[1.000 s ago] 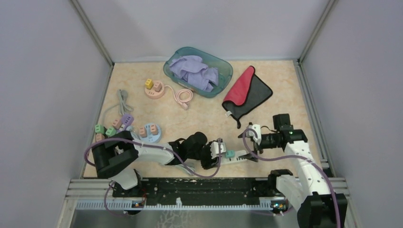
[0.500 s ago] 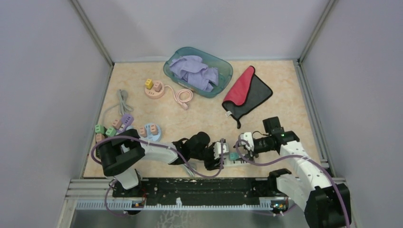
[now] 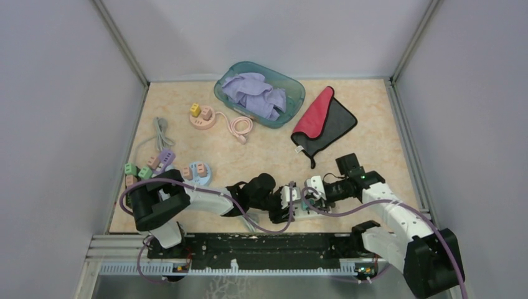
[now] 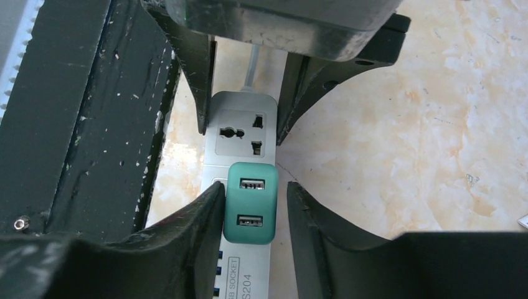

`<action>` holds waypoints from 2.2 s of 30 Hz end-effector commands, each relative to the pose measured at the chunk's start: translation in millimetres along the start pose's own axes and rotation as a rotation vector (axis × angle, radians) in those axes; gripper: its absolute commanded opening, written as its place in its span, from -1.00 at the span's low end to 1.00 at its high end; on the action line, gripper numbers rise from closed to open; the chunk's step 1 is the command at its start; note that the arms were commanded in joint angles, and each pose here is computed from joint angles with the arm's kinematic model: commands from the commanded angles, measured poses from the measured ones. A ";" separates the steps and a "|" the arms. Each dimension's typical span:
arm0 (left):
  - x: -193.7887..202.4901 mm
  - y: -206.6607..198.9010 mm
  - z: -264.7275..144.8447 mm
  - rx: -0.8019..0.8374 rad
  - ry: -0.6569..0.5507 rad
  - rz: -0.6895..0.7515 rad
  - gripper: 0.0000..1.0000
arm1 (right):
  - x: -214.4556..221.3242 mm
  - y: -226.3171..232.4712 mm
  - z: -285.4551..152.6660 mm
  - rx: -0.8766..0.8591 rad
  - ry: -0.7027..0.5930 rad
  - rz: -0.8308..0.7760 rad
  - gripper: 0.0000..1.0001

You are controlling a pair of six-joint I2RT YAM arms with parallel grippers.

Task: Pull the plug off the socket
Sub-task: Remove the plug from the socket.

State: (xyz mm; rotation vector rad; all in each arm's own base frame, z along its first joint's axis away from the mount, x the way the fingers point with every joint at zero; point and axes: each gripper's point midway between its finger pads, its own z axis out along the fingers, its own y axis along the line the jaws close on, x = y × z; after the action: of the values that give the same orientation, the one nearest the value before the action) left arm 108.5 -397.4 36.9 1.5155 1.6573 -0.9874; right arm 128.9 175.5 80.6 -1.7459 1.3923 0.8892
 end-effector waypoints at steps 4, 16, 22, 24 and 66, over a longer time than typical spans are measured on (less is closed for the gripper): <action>-25.2 -0.5 4.4 0.002 -0.093 0.028 -0.99 | -0.4 -0.1 6.2 -0.018 -0.002 -0.019 -0.49; -23.1 1.2 13.1 0.011 -0.081 0.014 -0.99 | -13.8 7.4 19.8 -0.093 -0.028 -0.008 -1.00; -19.0 0.3 15.1 0.018 -0.070 0.006 -0.99 | -24.7 -3.7 18.2 -0.066 -0.036 0.016 -1.00; -15.6 0.0 15.3 0.019 -0.061 0.003 -0.99 | -29.8 -11.2 16.4 -0.044 -0.035 0.038 -1.00; -6.8 11.8 16.9 -0.015 -0.055 -0.066 -0.99 | -47.7 -8.7 11.5 -0.066 -0.127 0.090 -1.00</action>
State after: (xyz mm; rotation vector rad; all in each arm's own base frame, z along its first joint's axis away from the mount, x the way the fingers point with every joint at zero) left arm 110.1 -402.7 33.3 1.4427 1.6948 -1.0533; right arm 129.9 181.8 79.1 -1.7435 1.5015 0.9274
